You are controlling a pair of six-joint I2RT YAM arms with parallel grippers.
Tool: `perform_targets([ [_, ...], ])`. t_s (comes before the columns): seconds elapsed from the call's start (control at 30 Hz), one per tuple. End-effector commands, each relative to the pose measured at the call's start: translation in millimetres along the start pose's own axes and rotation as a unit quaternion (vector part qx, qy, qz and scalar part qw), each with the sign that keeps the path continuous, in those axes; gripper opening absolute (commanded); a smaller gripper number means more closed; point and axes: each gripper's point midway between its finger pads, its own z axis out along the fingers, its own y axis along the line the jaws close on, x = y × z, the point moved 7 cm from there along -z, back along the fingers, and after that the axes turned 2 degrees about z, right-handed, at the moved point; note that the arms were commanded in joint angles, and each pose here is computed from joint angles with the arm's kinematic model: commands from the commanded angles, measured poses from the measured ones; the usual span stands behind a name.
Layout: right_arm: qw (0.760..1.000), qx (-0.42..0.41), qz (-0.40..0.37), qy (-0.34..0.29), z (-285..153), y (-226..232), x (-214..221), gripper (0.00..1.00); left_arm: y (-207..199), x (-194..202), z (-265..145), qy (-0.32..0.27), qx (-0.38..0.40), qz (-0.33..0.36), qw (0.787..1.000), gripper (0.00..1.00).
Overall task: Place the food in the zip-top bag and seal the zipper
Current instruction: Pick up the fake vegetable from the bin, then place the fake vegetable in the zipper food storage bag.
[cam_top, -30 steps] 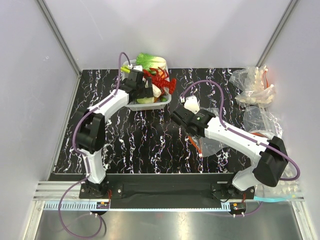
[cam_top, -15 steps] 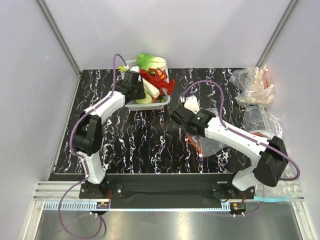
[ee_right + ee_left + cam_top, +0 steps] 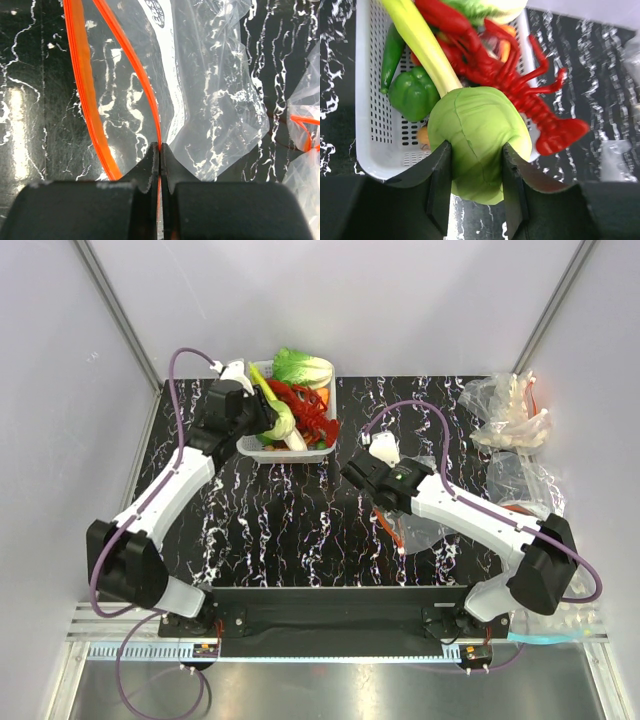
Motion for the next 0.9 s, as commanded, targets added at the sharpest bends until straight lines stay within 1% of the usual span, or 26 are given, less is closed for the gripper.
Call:
perform_targets([
  [0.0, 0.999, -0.026, 0.027, -0.017, -8, 0, -12, 0.0, -12, -22, -20, -0.056, 0.036, -0.013, 0.998, 0.25],
  [0.1, 0.999, -0.04, 0.031, -0.02, -10, 3, -14, 0.0, -12, -21, -35, -0.057, 0.037, -0.016, 0.998, 0.26],
  [0.13, 0.998, -0.046, 0.032, -0.02, -11, 4, -14, 0.0, -15, -21, -40, -0.064, 0.055, -0.019, 0.996, 0.26],
  [0.17, 0.997, -0.059, 0.037, -0.022, -12, 6, -16, 0.0, -13, -8, -41, -0.053, 0.063, -0.032, 0.996, 0.26],
  [0.2, 0.997, -0.066, 0.04, -0.026, -14, 6, -18, 0.0, -20, -8, -54, -0.059, 0.096, -0.039, 0.993, 0.26],
  [0.23, 0.996, -0.07, 0.043, -0.027, -15, 7, -20, 0.0, -26, -11, -59, -0.079, 0.128, -0.047, 0.987, 0.26],
  [0.27, 0.996, -0.078, 0.046, -0.028, -16, 8, -22, 0.0, -29, -4, -62, -0.077, 0.152, -0.058, 0.984, 0.26],
  [0.3, 0.995, -0.081, 0.047, -0.029, -17, 9, -24, 0.0, -35, 12, -71, -0.061, 0.189, -0.081, 0.977, 0.26],
  [0.33, 0.995, -0.084, 0.047, -0.029, -17, 10, -25, 0.0, -40, 13, -75, -0.076, 0.214, -0.088, 0.97, 0.26],
  [0.37, 0.994, -0.091, 0.05, -0.029, -19, 12, -27, 0.0, -44, 18, -79, -0.075, 0.23, -0.095, 0.966, 0.26],
  [0.4, 0.994, -0.092, 0.049, -0.029, -18, 14, -28, 0.0, -51, 31, -86, -0.065, 0.246, -0.106, 0.961, 0.26],
  [0.43, 0.994, -0.095, 0.051, -0.029, -19, 14, -29, 0.0, -57, 33, -90, -0.072, 0.258, -0.109, 0.957, 0.26],
  [0.47, 0.993, -0.101, 0.052, -0.028, -20, 16, -30, 0.0, -69, 40, -97, -0.066, 0.278, -0.113, 0.952, 0.25],
  [0.6, 0.991, -0.117, 0.06, -0.032, -23, 18, -33, 0.0, -97, 60, -113, -0.059, 0.327, -0.12, 0.935, 0.25],
  [0.7, 0.989, -0.13, 0.067, -0.031, -26, 19, -33, 0.0, -116, 76, -118, -0.058, 0.357, -0.129, 0.923, 0.25],
  [0.73, 0.988, -0.136, 0.068, -0.03, -28, 20, -33, 0.0, -120, 79, -118, -0.065, 0.368, -0.134, 0.918, 0.25],
  [0.83, 0.986, -0.148, 0.071, -0.027, -30, 20, -32, 0.0, -134, 87, -114, -0.051, 0.385, -0.14, 0.911, 0.25],
  [0.87, 0.985, -0.154, 0.076, -0.029, -32, 20, -33, 0.0, -139, 93, -109, -0.031, 0.39, -0.137, 0.91, 0.25],
])
